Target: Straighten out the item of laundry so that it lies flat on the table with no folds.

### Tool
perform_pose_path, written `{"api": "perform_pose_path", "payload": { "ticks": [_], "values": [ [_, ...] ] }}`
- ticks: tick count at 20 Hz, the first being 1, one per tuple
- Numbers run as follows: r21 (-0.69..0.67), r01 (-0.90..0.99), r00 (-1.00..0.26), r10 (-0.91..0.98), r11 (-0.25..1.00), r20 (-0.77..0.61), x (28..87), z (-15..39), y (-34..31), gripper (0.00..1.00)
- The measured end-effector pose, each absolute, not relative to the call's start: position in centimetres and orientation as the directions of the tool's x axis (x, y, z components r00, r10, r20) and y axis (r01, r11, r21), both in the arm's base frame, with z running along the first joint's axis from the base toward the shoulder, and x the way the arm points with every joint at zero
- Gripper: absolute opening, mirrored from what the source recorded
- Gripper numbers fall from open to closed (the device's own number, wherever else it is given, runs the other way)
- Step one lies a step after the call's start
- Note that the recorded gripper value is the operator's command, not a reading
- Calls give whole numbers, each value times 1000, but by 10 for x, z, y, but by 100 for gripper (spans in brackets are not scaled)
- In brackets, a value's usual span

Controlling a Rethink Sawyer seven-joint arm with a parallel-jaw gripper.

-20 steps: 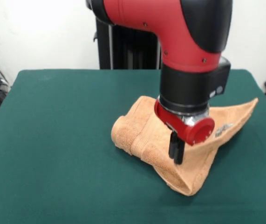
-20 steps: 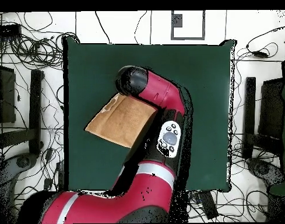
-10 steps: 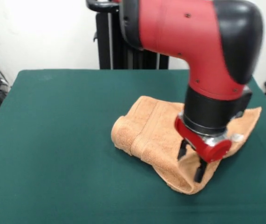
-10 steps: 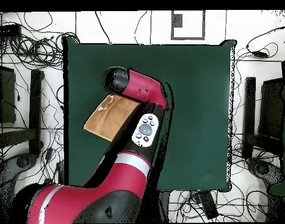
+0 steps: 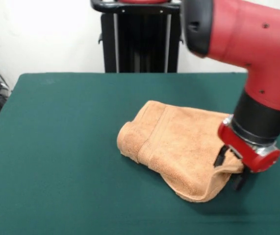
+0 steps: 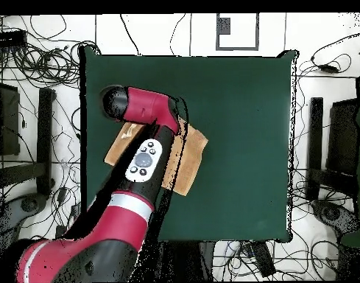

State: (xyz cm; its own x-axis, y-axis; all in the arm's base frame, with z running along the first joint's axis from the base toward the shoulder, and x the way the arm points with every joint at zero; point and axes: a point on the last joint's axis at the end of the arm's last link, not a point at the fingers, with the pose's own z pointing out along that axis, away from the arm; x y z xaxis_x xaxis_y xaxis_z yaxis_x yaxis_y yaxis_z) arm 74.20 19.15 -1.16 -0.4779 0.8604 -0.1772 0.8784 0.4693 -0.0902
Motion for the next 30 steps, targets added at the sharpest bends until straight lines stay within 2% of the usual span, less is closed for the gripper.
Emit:
{"api": "perform_pose_path", "payload": {
  "ticks": [15, 23, 30],
  "values": [
    [-158, 883, -466, 864, 442, -190, 779, 16, 234, 100],
    [-92, 880, -475, 860, 467, -185, 822, 36, 236, 100],
    [-10, 894, -442, 880, 447, -172, 858, 60, 211, 100]
  ]
}}
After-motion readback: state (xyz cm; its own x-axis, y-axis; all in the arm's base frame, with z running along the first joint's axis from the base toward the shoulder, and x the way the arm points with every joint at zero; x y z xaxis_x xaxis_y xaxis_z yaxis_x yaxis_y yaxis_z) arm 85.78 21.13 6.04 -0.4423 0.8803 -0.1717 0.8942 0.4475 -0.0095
